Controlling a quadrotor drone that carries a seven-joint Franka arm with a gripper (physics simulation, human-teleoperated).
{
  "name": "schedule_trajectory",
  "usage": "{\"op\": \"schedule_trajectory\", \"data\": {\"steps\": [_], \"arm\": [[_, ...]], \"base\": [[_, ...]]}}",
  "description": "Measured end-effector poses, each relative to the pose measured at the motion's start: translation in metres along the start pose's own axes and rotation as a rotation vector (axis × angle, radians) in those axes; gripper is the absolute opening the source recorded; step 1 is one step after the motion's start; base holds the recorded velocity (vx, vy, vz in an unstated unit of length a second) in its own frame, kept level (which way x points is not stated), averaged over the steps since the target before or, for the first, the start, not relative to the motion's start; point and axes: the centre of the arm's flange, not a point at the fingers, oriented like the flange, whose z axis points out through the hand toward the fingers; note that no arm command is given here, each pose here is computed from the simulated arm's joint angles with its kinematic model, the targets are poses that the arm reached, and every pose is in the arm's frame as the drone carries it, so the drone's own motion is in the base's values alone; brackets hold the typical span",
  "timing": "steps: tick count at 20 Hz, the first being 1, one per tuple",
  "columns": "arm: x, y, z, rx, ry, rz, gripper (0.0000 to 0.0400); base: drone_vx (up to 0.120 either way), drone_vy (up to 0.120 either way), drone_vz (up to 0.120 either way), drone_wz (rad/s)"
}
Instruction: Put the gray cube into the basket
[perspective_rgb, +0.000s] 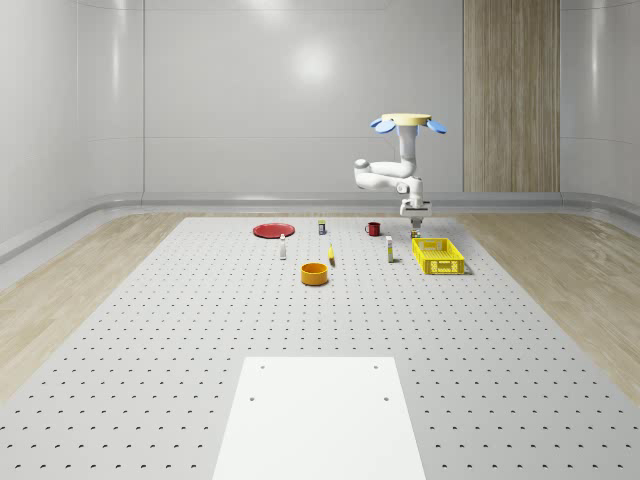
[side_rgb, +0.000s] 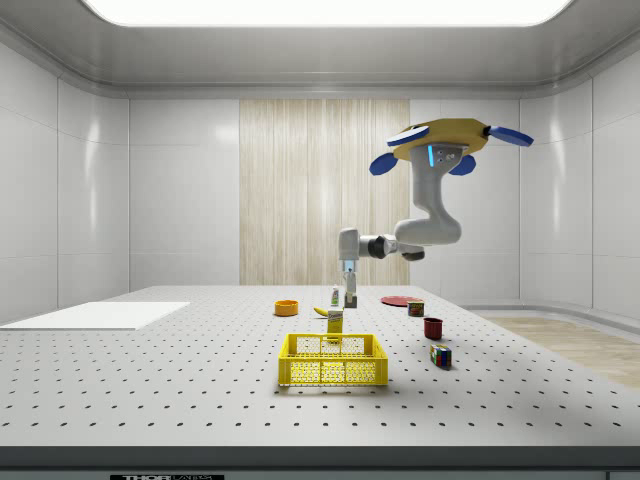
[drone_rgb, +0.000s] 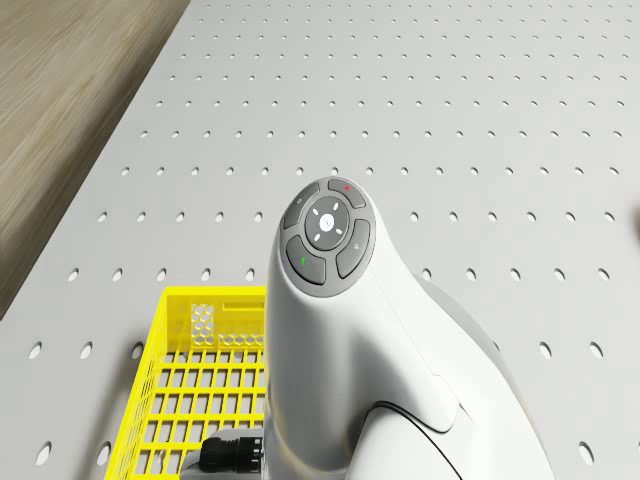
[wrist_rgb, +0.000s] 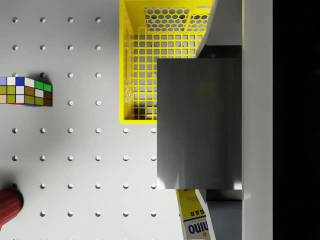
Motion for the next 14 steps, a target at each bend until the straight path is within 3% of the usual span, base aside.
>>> {"op": "schedule_trajectory", "data": {"steps": [14], "arm": [[0.0000, 0.0000, 0.0000, 0.000, 0.000, 0.000, 0.0250]], "base": [[0.120, 0.120, -0.120, 0.000]]}}
